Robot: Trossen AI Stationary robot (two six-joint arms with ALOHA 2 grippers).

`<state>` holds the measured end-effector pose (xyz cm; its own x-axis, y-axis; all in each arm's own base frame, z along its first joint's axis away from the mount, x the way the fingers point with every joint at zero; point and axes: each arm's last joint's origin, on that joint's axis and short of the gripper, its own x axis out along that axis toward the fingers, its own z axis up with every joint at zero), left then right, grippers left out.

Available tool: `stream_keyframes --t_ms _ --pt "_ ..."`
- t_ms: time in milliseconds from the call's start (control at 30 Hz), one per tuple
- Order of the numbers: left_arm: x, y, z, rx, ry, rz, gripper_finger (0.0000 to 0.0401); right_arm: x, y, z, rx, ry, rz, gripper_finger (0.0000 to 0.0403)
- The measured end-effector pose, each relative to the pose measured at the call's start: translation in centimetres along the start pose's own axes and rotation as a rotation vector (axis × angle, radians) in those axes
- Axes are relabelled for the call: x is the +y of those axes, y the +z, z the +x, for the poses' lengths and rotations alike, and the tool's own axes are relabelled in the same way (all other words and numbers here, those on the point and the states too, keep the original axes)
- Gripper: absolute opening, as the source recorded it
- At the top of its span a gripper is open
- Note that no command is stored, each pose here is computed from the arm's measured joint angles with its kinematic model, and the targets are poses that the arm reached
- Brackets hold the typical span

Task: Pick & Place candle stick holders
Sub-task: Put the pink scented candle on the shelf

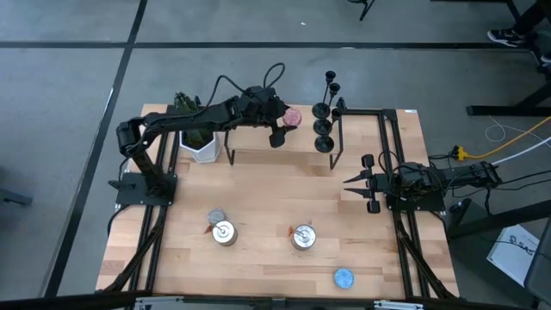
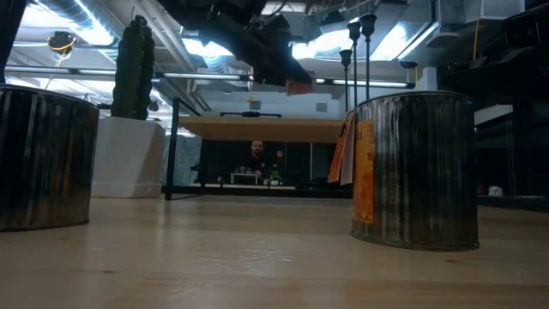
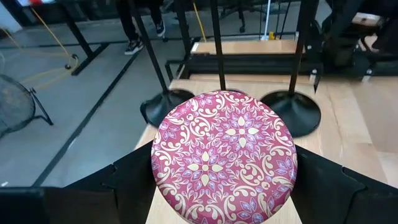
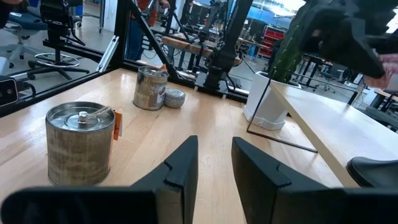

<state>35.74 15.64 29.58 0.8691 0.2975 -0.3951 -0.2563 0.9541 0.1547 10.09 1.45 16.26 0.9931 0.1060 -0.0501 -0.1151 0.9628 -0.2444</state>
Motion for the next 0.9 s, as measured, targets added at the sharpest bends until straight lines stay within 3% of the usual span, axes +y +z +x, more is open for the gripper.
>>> stream_keyframes --t_ms 900 --pt "0.29 -0.58 0.54 0.021 0.0 -0.032 0.0295 0.0 0.0 0.0 0.0 0.0 0.0 0.01"
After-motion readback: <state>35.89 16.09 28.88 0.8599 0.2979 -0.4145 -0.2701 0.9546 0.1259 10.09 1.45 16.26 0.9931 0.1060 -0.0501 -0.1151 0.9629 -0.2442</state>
